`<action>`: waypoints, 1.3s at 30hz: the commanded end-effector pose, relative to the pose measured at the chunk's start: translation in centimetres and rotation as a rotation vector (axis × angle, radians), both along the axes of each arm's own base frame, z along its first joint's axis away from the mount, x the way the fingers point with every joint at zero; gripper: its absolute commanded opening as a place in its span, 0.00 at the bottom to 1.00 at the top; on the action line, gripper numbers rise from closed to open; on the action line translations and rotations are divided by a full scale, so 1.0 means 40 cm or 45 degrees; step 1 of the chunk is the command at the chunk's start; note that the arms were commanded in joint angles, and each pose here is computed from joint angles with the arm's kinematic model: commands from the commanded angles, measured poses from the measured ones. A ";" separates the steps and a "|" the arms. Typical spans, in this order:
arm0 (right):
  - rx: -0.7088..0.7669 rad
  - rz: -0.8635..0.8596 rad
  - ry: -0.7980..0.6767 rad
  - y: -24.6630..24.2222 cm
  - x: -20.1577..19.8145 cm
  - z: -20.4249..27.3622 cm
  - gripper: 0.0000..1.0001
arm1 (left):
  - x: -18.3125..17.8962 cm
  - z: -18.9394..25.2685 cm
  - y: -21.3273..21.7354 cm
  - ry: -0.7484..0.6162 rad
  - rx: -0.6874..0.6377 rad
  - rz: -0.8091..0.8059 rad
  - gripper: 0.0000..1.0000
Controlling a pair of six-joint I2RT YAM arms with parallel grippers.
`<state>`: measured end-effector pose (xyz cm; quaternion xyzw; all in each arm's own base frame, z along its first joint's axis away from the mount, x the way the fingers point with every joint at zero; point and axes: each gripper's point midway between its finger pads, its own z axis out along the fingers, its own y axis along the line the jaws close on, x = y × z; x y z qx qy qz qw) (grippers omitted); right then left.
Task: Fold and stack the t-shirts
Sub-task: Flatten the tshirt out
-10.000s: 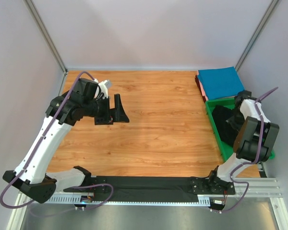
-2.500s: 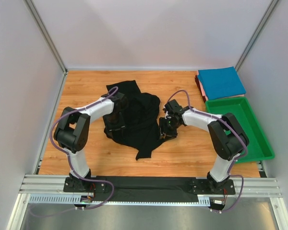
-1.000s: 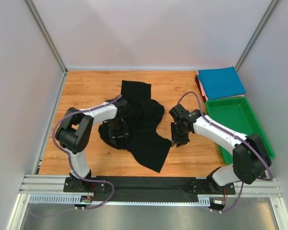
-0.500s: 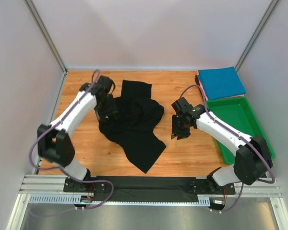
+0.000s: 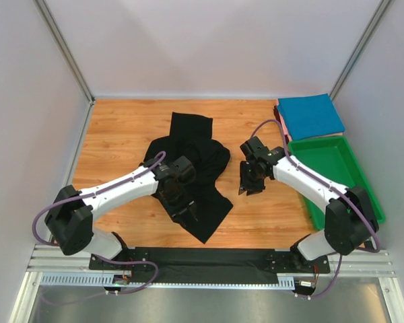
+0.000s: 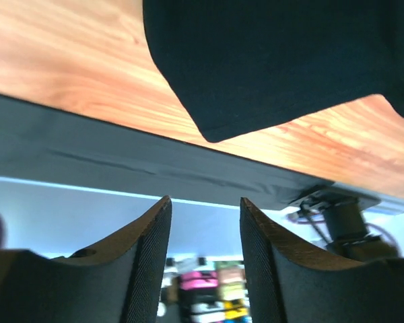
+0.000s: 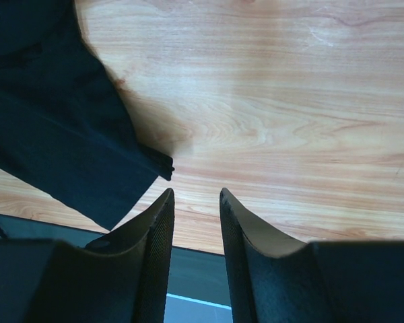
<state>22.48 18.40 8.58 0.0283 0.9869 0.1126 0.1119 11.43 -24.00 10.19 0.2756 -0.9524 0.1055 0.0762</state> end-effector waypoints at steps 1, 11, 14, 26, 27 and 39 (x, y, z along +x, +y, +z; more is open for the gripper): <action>0.047 -0.001 -0.094 -0.004 0.016 0.033 0.35 | -0.017 -0.002 -0.077 0.114 -0.016 0.252 0.52; 0.057 -0.096 -0.153 -0.081 0.025 0.059 0.34 | -0.063 -0.090 -0.154 0.267 0.089 0.305 0.51; 0.057 -0.115 -0.155 -0.094 0.029 0.059 0.34 | -0.078 -0.115 -0.143 0.288 0.131 0.324 0.50; 0.055 -0.146 -0.120 -0.120 0.021 0.038 0.33 | -0.107 -0.155 -0.134 0.324 0.182 0.319 0.49; 0.057 -0.143 -0.117 -0.120 0.020 0.037 0.33 | -0.110 -0.159 -0.136 0.336 0.177 0.327 0.48; 0.024 -0.133 -0.119 -0.143 0.028 0.044 0.33 | -0.111 -0.201 -0.130 0.353 0.237 0.310 0.45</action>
